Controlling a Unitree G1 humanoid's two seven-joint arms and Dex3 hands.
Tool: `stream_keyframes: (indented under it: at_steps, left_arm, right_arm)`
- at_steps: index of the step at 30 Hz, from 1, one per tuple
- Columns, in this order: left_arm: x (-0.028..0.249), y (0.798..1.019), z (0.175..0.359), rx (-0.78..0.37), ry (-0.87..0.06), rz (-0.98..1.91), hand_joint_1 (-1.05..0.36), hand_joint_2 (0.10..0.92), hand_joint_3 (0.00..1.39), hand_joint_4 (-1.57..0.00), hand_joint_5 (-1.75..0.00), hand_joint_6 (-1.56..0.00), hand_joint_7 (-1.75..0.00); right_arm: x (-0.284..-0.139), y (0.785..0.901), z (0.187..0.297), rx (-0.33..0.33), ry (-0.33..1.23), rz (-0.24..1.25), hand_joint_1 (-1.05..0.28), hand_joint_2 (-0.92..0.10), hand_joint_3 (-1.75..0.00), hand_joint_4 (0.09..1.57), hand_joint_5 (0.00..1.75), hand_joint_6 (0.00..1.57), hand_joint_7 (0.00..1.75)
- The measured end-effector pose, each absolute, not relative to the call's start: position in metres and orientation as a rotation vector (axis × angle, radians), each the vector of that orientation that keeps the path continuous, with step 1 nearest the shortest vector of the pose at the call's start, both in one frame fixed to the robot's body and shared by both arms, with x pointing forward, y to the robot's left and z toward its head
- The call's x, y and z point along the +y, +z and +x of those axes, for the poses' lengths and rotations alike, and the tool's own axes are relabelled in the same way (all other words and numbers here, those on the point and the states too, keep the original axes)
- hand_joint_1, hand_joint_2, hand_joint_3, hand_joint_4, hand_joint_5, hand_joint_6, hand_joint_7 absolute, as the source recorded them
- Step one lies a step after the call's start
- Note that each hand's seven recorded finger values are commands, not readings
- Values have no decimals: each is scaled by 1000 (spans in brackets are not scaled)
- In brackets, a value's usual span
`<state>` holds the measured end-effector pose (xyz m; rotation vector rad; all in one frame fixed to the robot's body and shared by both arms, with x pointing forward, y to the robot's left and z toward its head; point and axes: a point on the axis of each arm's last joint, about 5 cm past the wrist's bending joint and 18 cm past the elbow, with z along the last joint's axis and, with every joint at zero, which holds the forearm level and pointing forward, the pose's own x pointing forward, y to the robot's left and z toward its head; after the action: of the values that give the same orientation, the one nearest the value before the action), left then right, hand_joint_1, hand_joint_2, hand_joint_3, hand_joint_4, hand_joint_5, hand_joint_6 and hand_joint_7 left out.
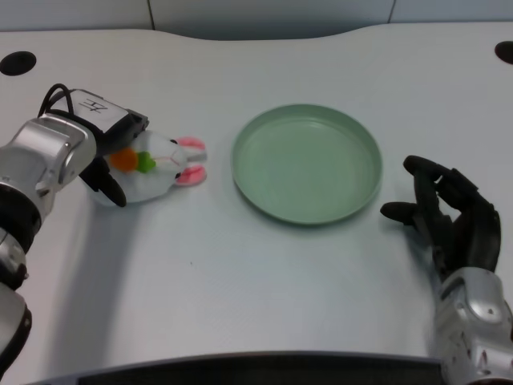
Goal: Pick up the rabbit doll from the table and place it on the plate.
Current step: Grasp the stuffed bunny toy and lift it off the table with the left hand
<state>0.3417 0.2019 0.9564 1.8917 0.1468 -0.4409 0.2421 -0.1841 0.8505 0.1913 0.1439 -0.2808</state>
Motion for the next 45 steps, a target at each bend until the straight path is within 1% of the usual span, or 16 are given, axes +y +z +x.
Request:
stream_keyframes:
  at_steps: [5,12,15,17,22,30,38,45]
  left_arm:
    - [204,954,342,130,-430,1904,-909,882,4,-213,-125,-231,-35]
    - [200,949,341,73,-429,1890,-897,900,5,-233,-145,-255,-28]
    - [198,947,341,66,-426,1846,-879,876,0,-264,-162,-289,-36]
    - [197,948,341,60,-413,1804,-850,877,1,-277,-161,-302,-33]
    - [193,947,342,43,-406,1727,-844,876,1,-316,-161,-337,-33]
    - [190,946,342,67,-420,1704,-860,896,5,-305,-127,-314,-8]
    - [191,946,342,75,-418,1706,-830,871,0,-348,-127,-347,-15]
    - [193,944,341,99,-407,1718,-827,877,2,-347,-109,-348,-8]
  right_arm:
    - [-185,851,241,139,-280,191,-325,-921,-249,774,1143,791,528]
    - [-185,850,240,141,-281,190,-313,-921,-251,778,1152,800,527]
    - [-185,850,240,143,-279,190,-321,-921,-249,773,1149,799,524]
    - [-185,850,240,143,-279,190,-324,-921,-248,782,1151,796,520]
    - [-185,850,240,143,-279,190,-318,-921,-250,788,1149,796,513]
    - [-185,850,240,141,-280,192,-309,-921,-260,785,1144,796,509]
    - [-185,850,240,141,-280,193,-307,-921,-262,784,1140,801,511]
    - [-186,850,240,140,-279,192,-316,-921,-254,784,1141,795,503]
